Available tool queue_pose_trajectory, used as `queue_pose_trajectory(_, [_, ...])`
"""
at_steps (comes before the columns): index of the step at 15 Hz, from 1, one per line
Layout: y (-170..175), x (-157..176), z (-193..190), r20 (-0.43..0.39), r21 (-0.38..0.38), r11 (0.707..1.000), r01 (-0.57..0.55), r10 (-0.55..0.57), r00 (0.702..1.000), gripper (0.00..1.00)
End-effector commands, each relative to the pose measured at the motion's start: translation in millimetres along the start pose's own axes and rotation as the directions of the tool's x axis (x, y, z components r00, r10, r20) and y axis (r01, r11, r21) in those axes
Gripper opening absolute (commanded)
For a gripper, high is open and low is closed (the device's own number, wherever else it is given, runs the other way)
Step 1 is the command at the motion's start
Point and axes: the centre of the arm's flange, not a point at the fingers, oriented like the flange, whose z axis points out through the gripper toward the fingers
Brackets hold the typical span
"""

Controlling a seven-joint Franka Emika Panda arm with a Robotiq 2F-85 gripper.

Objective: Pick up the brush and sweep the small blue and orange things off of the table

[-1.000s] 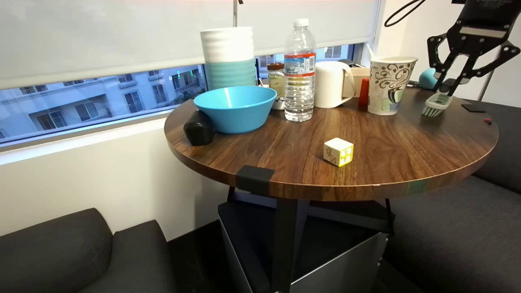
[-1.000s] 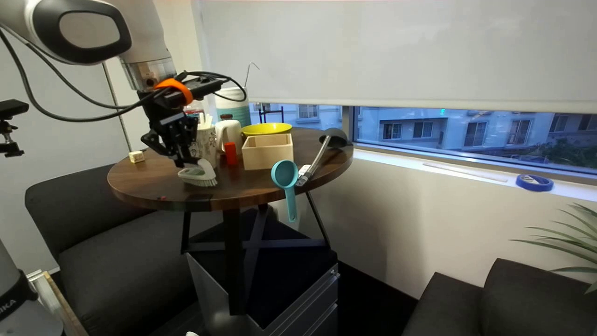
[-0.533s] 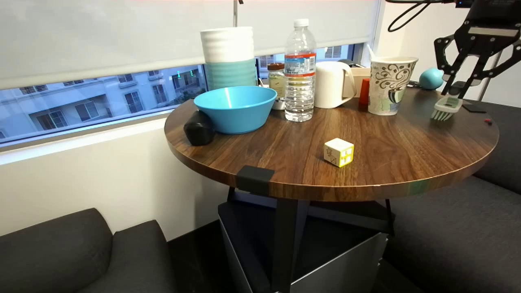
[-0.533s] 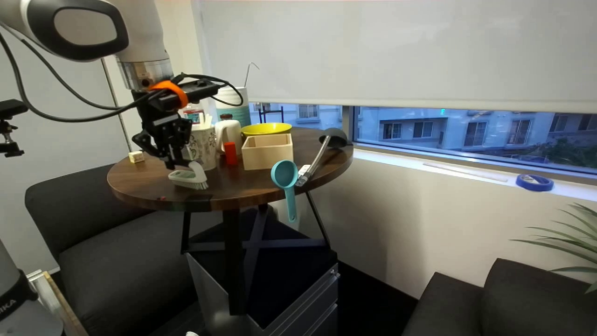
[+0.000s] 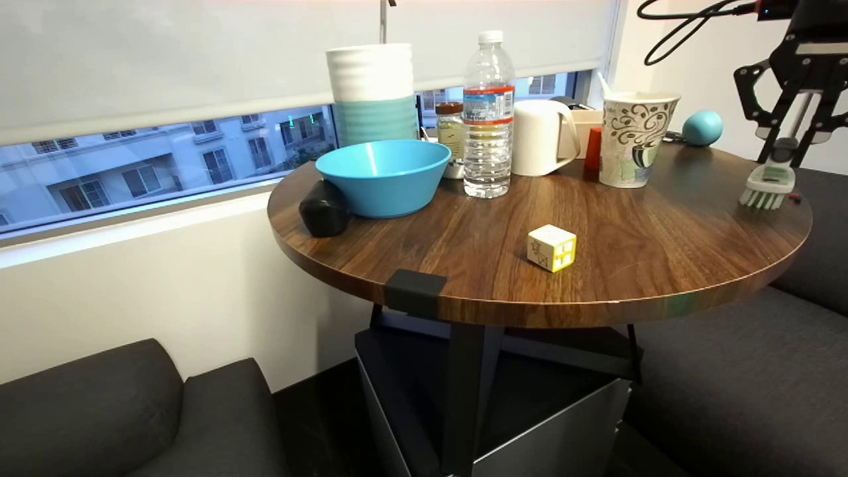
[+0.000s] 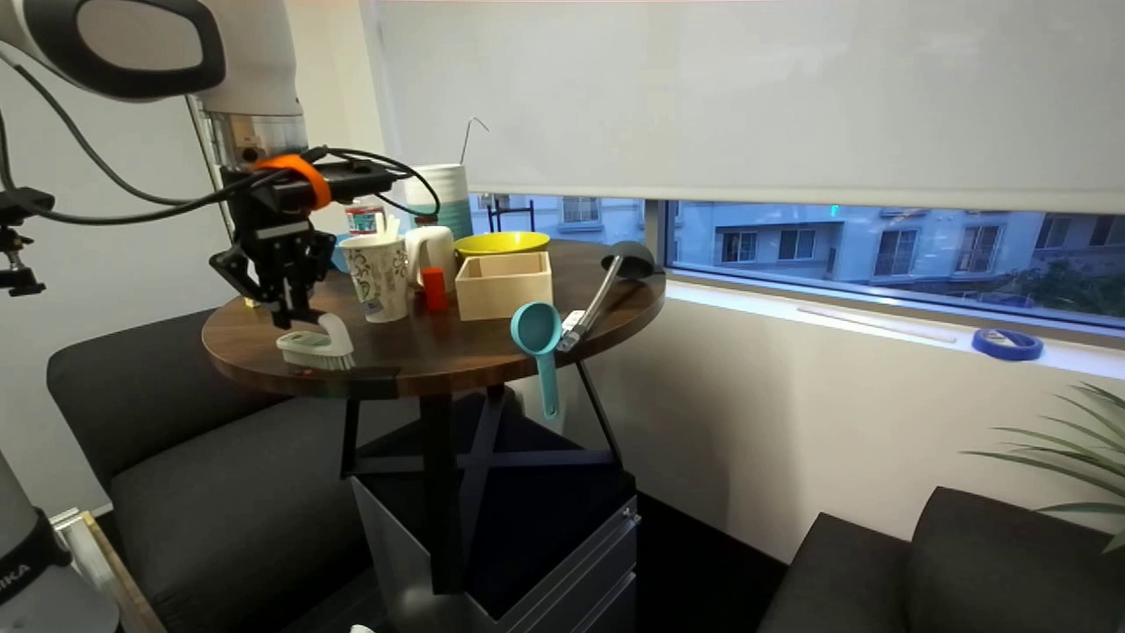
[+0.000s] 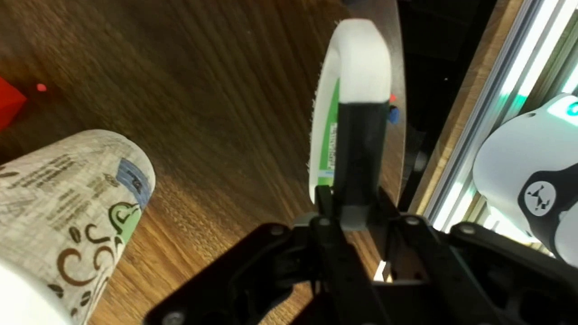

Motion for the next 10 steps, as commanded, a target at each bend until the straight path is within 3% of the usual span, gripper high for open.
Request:
queue_pose_trajectory(1, [-20.6, 7.7, 15.7, -0.045, 0.07, 0.997, 0.021, -0.017, 0.999, 0.06])
queue_pose_trajectory(10, [-43.1, 17.1, 17.4, -0.099, 0.185, 0.982, 0.04, -0.022, 0.995, 0.06])
